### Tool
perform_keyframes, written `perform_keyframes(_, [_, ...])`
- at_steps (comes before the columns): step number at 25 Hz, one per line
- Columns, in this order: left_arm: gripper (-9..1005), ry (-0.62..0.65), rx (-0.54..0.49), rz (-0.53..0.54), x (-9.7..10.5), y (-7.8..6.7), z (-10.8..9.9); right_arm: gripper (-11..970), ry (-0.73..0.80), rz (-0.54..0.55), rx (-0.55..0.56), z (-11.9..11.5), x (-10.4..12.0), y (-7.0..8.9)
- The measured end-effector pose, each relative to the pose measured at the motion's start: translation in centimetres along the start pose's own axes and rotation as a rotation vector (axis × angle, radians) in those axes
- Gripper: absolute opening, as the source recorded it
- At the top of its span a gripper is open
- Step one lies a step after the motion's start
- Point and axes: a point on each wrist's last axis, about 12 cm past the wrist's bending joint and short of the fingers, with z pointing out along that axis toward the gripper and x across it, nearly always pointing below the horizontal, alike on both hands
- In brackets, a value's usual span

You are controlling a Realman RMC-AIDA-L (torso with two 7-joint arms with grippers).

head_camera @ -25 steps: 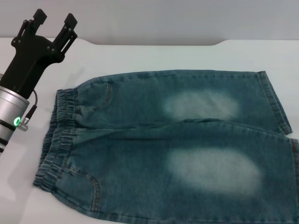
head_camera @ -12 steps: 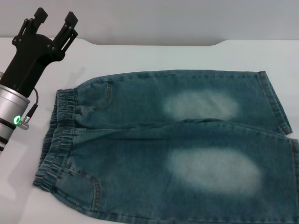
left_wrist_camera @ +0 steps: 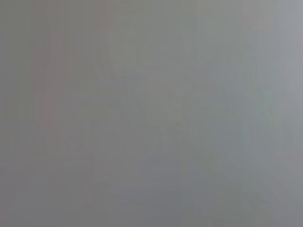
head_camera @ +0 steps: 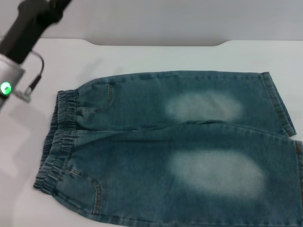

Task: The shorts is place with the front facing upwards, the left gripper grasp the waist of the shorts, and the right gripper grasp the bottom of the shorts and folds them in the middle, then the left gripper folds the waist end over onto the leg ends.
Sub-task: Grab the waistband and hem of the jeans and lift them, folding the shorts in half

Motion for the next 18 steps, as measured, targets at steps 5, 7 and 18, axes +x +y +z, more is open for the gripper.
perform_keyframes(5, [811,0.114,0.194,-0.120,-3.9,0.3,3.4,524,0.057,0.097,-0.238,0.9,-3.8,0.5])
perform_keyframes(7, [811,0.186,0.243,-0.135,-5.2,0.4,4.4,524,0.118,0.126,-0.298,1.3,-5.2,0.5])
perform_keyframes(18, [810,0.769,0.283,-0.107,-12.2,-0.3,7.3,523,0.853,0.055,-0.364,4.2,-11.3,2.5])
